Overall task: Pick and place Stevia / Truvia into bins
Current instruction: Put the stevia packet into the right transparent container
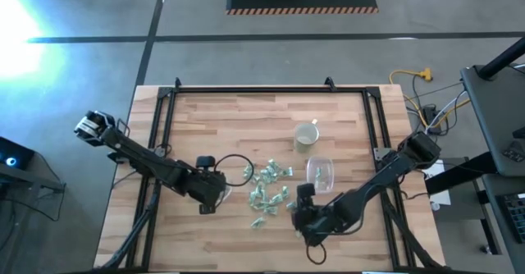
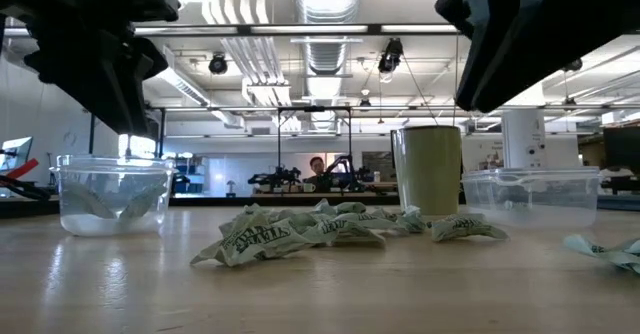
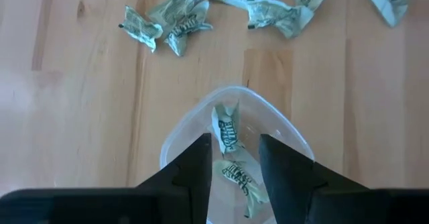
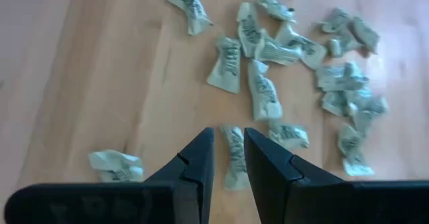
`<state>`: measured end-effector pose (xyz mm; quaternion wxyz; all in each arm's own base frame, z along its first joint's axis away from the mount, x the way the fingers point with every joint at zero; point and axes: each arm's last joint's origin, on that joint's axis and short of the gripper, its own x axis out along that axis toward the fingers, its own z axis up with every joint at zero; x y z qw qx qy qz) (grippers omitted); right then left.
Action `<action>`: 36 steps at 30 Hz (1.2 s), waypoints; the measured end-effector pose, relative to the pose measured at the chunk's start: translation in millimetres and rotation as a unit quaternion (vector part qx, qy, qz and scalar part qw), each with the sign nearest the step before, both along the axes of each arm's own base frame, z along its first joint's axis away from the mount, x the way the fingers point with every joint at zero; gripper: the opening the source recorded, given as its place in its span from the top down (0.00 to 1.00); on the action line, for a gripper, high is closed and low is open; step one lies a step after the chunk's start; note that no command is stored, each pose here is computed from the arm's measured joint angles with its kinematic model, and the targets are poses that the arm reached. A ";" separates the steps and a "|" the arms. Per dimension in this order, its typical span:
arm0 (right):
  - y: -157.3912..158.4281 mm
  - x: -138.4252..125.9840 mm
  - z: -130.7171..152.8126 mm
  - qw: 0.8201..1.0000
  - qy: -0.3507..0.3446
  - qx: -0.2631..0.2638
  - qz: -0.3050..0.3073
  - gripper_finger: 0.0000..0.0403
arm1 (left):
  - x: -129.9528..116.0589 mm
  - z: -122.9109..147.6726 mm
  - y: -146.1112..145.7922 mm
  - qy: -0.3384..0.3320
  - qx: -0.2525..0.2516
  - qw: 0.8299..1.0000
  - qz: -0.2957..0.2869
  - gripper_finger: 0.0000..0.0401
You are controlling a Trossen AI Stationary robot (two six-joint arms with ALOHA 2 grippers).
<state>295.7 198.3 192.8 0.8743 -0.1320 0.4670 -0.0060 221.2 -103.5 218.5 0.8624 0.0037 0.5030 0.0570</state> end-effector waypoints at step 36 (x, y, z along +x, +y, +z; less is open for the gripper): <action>-51.7 9.8 -56.1 0.996 0.035 0.077 -0.038 0.64 | 1.3 9.1 -0.7 -0.019 0.017 1.000 -0.018 0.73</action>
